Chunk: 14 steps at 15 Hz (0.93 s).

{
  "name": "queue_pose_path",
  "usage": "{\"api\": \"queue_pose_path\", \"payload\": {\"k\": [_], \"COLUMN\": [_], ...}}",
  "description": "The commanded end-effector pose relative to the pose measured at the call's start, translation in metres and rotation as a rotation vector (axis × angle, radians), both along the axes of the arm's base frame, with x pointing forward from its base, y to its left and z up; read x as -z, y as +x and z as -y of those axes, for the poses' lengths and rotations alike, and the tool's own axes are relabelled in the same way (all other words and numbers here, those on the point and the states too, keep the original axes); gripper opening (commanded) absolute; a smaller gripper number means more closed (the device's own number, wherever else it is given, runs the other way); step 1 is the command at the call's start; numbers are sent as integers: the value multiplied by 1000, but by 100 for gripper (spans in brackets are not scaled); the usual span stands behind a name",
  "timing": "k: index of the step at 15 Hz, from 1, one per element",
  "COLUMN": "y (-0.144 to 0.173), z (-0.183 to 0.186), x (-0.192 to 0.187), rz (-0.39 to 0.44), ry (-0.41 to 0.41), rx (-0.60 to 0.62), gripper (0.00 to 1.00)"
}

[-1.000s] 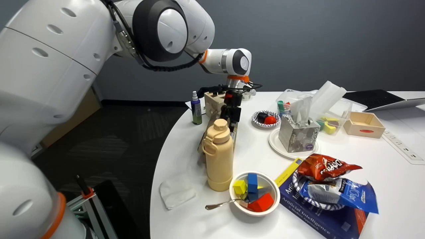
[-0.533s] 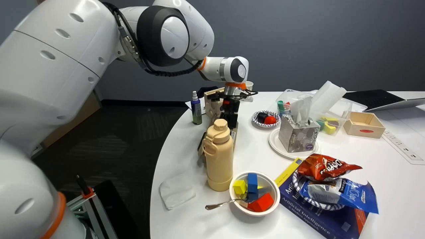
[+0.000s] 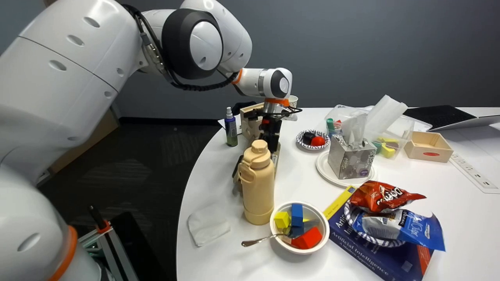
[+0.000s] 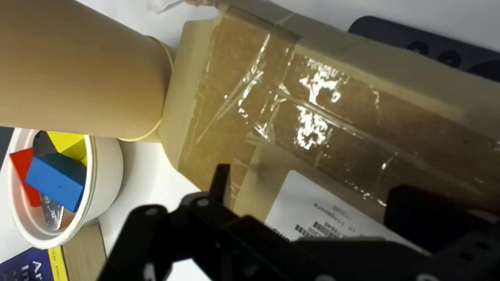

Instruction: Put the white item in the box and close the box

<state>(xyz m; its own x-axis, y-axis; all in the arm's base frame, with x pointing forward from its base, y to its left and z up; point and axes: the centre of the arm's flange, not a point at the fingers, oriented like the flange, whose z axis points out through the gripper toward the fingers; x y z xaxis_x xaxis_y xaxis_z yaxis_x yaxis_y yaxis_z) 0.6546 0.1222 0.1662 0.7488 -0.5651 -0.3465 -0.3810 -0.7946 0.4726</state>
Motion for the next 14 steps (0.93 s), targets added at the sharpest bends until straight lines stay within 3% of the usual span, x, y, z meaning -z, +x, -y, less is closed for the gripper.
{"api": "queue_pose_path", "payload": {"k": [1,8,11,12,14], "y": [-5,-8,-7,2,2], "z": [-1,4,7,1,2], "x": [44,60,42,3,3], "rz": [45,64,94,46,57], "ry": [-39,-25,-13,5,7], "rx": [2,-2,-9,-9,-10], "gripper": [100,100,100,100,100]}}
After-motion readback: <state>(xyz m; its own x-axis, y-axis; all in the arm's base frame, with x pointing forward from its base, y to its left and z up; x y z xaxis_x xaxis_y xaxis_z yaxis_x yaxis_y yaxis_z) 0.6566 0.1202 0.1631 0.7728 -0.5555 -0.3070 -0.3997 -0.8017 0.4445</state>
